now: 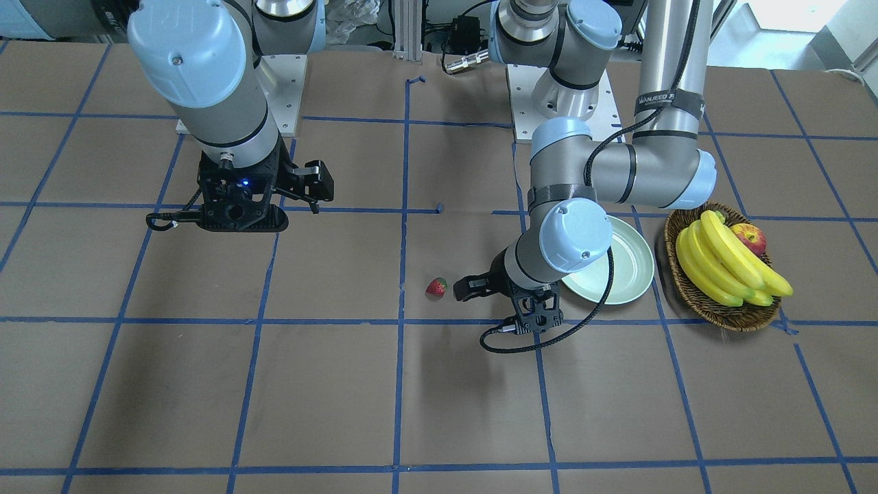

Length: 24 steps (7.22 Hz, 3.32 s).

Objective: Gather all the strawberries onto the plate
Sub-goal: 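Lower the left gripper and grasp the nearer of the two strawberries, then carry the strawberry to the plate and open the left gripper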

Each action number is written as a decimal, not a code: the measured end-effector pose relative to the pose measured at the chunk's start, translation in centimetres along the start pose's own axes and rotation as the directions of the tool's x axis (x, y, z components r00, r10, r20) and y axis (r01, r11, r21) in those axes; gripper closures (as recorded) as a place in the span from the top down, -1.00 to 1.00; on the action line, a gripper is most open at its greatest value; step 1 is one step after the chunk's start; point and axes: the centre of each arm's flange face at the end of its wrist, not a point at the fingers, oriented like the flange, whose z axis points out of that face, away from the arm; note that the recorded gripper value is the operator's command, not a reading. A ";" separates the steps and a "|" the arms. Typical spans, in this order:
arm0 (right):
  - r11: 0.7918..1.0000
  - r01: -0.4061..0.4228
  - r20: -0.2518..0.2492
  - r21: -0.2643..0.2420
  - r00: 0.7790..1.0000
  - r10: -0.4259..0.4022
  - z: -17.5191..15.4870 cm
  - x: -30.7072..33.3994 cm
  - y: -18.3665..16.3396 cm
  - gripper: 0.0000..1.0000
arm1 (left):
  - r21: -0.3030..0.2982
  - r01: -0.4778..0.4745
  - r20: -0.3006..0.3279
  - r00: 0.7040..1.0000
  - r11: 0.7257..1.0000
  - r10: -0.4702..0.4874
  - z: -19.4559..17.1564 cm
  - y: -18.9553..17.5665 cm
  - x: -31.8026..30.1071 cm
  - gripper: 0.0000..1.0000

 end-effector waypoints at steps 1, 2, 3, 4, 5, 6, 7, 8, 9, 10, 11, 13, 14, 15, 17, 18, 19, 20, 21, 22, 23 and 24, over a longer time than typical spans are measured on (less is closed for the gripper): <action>1.000 -0.008 -0.001 0.003 1.000 0.008 0.5 0.0 0.0 1.00 | -0.014 0.018 0.005 1.000 1.000 -0.018 1.1 0.2 0.3 0.88; 1.000 -0.016 -0.001 0.007 1.000 0.016 0.8 0.0 0.0 1.00 | -0.025 0.035 0.009 0.999 0.999 -0.035 1.8 0.3 0.4 0.88; 1.000 -0.020 -0.001 0.008 1.000 0.020 0.9 0.0 -0.1 1.00 | -0.036 0.044 0.013 0.999 0.998 -0.044 2.5 0.4 0.5 0.88; 1.000 -0.022 -0.001 0.009 1.000 0.022 1.0 0.0 -0.1 1.00 | -0.051 0.045 0.020 0.999 0.998 -0.044 3.3 0.6 0.6 0.88; 1.000 -0.022 -0.001 0.009 1.000 0.022 1.0 0.0 -0.1 1.00 | -0.067 0.043 0.027 0.999 0.997 -0.041 4.0 0.8 0.5 0.81; 1.000 -0.023 -0.001 0.009 1.000 0.023 1.0 0.0 -0.1 1.00 | -0.080 0.039 0.033 0.999 0.996 -0.036 4.6 1.1 0.4 0.75; 1.000 -0.023 -0.001 0.009 1.000 0.023 1.0 0.0 -0.1 1.00 | -0.088 0.037 0.037 0.999 0.995 -0.033 4.8 1.3 0.4 0.49; 1.000 -0.023 -0.001 0.009 1.000 0.023 1.0 0.0 -0.1 1.00 | -0.094 0.036 0.039 0.999 0.995 -0.032 5.0 1.4 0.3 -0.05; 1.000 -0.023 -0.001 0.009 1.000 0.023 1.1 0.0 -0.1 1.00 | -0.096 0.034 0.040 0.999 0.995 -0.030 5.1 1.4 0.4 -0.52; 1.000 -0.023 -0.002 0.009 1.000 0.023 1.1 0.0 -0.1 1.00 | -0.094 0.029 0.040 0.999 0.995 -0.025 5.0 1.4 0.4 -0.92; 1.000 -0.023 -0.002 0.009 1.000 0.023 1.1 0.0 -0.1 1.00 | -0.087 0.016 0.038 0.999 0.996 -0.013 4.9 1.3 0.5 -1.00; 1.000 -0.023 -0.002 0.010 1.000 0.023 1.0 0.0 -0.1 1.00 | -0.061 -0.053 0.029 0.998 0.997 0.054 3.7 1.0 0.8 -1.00; 1.000 -0.023 -0.002 0.010 1.000 0.023 1.0 0.0 -0.1 1.00 | -0.043 -0.076 0.025 0.997 0.996 0.077 2.5 0.8 1.0 -1.00; 1.000 -0.023 -0.002 0.011 1.000 0.023 1.0 0.0 -0.1 1.00 | -0.026 -0.087 0.039 0.995 0.996 0.088 1.0 0.6 1.0 -1.00; 1.000 -0.023 -0.003 0.012 1.000 0.023 1.0 0.0 -0.1 1.00 | -0.053 -0.184 0.174 0.966 0.981 0.191 -2.7 -0.1 -2.2 -1.00; 1.000 -0.023 -0.003 0.013 1.000 0.023 1.0 0.0 -0.1 1.00 | -0.091 -0.234 0.220 0.943 0.968 0.249 -4.2 -0.7 -5.3 -1.00; 1.000 -0.023 -0.002 0.013 1.000 0.023 0.9 0.0 -0.1 1.00 | -0.127 -0.275 0.249 0.921 0.953 0.299 -5.3 -1.3 -8.4 -1.00; 1.000 -0.023 -0.002 0.016 1.000 0.023 0.9 0.0 -0.1 1.00 | -0.172 -0.322 0.272 0.893 0.931 0.359 -5.9 -2.0 -11.9 -1.00; 1.000 -0.023 -0.002 0.019 1.000 0.023 0.9 0.0 -0.2 1.00 | -0.218 -0.355 0.279 0.870 0.909 0.407 -6.0 -2.8 -15.3 -0.11; 1.000 -0.023 -0.002 0.020 1.000 0.023 0.9 0.0 -0.2 1.00 | -0.253 -0.371 0.272 0.859 0.893 0.434 -5.7 -3.2 -17.9 0.99; 1.000 -0.023 -0.002 0.021 1.000 0.023 0.9 0.0 -0.2 1.00 | -0.273 -0.375 0.261 0.858 0.886 0.443 -5.0 -3.4 -19.4 1.00; 1.000 -0.023 -0.002 0.021 1.000 0.023 0.9 0.0 -0.2 1.00 | -0.283 -0.375 0.257 0.857 0.883 0.446 -4.7 -3.4 -19.9 1.00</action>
